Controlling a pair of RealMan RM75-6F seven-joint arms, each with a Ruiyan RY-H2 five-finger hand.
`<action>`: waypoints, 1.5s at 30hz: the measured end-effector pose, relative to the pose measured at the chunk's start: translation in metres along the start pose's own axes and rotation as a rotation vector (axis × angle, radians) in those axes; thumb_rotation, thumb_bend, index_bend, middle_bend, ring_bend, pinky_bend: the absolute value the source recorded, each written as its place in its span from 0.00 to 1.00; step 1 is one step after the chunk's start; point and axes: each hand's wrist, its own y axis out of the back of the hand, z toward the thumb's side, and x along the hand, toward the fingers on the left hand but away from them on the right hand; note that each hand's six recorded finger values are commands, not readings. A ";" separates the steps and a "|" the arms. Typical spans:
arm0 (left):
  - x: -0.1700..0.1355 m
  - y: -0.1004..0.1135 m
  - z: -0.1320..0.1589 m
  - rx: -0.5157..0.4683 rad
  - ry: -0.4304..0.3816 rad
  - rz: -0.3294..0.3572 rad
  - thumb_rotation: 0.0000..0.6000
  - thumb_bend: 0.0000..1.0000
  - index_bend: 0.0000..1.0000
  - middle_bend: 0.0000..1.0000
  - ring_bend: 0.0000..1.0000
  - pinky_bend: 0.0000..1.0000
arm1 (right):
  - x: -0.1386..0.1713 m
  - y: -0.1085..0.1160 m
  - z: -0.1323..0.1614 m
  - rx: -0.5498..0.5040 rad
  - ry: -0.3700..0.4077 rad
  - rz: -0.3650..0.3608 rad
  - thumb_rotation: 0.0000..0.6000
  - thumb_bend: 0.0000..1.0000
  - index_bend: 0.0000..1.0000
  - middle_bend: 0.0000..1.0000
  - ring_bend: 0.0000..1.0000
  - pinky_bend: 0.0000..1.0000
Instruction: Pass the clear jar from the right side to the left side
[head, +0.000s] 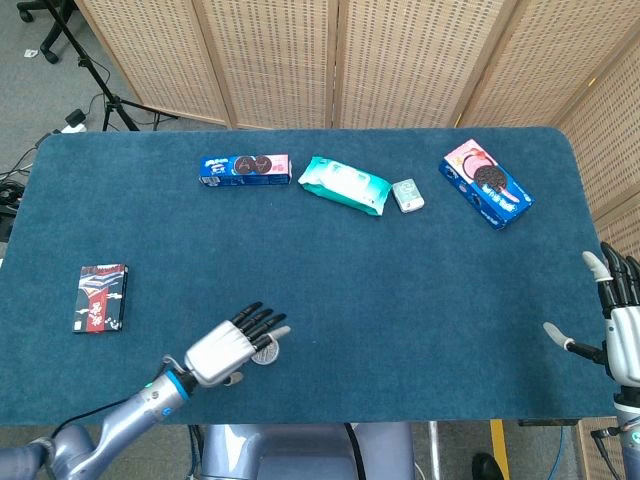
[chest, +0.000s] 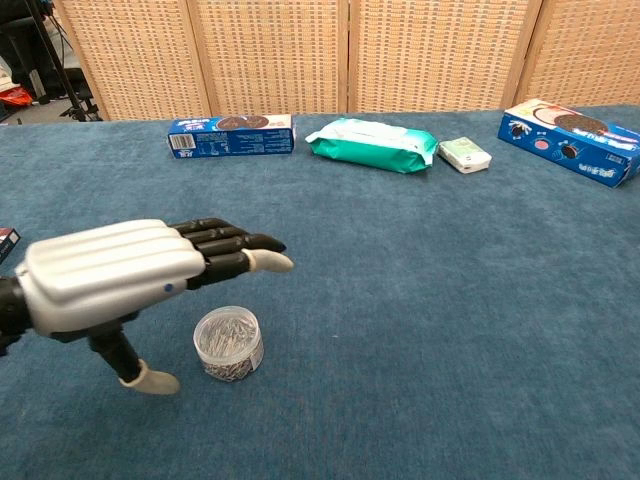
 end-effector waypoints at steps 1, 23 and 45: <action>0.005 -0.001 0.003 -0.001 -0.006 0.000 1.00 0.02 0.03 0.00 0.01 0.15 | 0.000 0.000 0.000 -0.003 -0.001 0.001 1.00 0.00 0.07 0.00 0.00 0.00; 0.036 -0.018 -0.002 0.014 0.056 -0.007 1.00 0.48 0.59 0.40 0.43 0.57 | -0.001 0.005 -0.003 -0.053 0.003 0.002 1.00 0.00 0.07 0.00 0.00 0.00; -0.106 0.006 -0.095 0.018 0.204 0.053 1.00 0.48 0.59 0.40 0.43 0.57 | 0.001 -0.002 0.004 -0.037 0.017 0.020 1.00 0.00 0.07 0.00 0.00 0.00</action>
